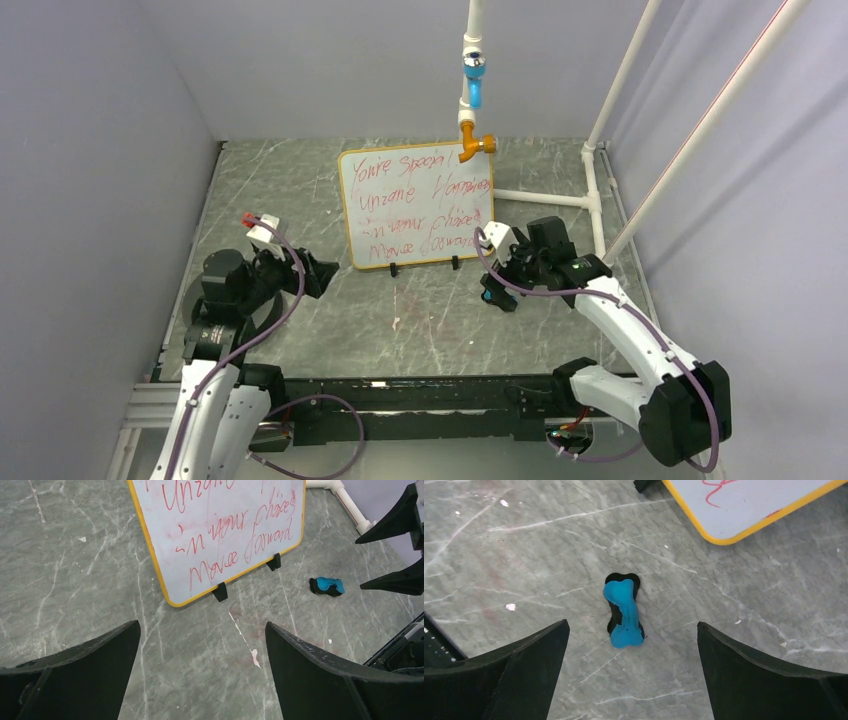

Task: Erase the whiteboard
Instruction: Pick up the whiteboard eraser from the center of the board.

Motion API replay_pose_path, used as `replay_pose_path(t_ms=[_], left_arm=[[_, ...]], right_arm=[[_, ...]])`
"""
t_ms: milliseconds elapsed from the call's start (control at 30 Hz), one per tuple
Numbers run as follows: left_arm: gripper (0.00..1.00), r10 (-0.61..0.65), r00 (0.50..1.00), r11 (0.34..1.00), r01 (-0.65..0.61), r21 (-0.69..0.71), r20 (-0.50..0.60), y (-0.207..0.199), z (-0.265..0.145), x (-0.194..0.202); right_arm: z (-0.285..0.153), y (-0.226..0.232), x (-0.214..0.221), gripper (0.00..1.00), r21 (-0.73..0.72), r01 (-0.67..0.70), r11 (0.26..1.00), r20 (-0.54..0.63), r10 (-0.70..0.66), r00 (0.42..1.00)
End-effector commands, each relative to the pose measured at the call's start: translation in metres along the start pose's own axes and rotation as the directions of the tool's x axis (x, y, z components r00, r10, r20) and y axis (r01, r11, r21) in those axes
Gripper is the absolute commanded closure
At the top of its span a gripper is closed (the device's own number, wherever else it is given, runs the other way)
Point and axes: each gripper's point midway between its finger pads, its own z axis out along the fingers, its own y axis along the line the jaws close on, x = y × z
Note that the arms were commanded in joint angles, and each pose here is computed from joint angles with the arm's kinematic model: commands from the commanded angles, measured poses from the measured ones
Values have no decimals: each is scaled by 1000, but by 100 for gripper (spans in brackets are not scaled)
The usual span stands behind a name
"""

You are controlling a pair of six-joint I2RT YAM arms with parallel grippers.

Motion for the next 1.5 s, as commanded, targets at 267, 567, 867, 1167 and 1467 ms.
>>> replay_pose_path(t_ms=[267,567,867,1167,1467], left_arm=[[1,-1,1000,1000,1,-5,26,9,3,-13],[1,-2,1000,1000,2,-3,31,9,2,-14],[1,-6,1000,1000,6,-1,29,9,2,-13],[1,-7,1000,1000,7,4,29,8,3,-12],[0,-15,999,999,14,50,35,2,6,-12]], right_arm=[[26,1,24,27,-11,-39,999,-101,38,994],[51,3,44,42,-38,-21,999,-234,12,972],[69,4,50,46,-34,-7,999,-296,-3,955],[76,10,52,67,-68,-21,997,-309,-1,951],[78,12,51,100,-83,-28,996,-323,0,946]])
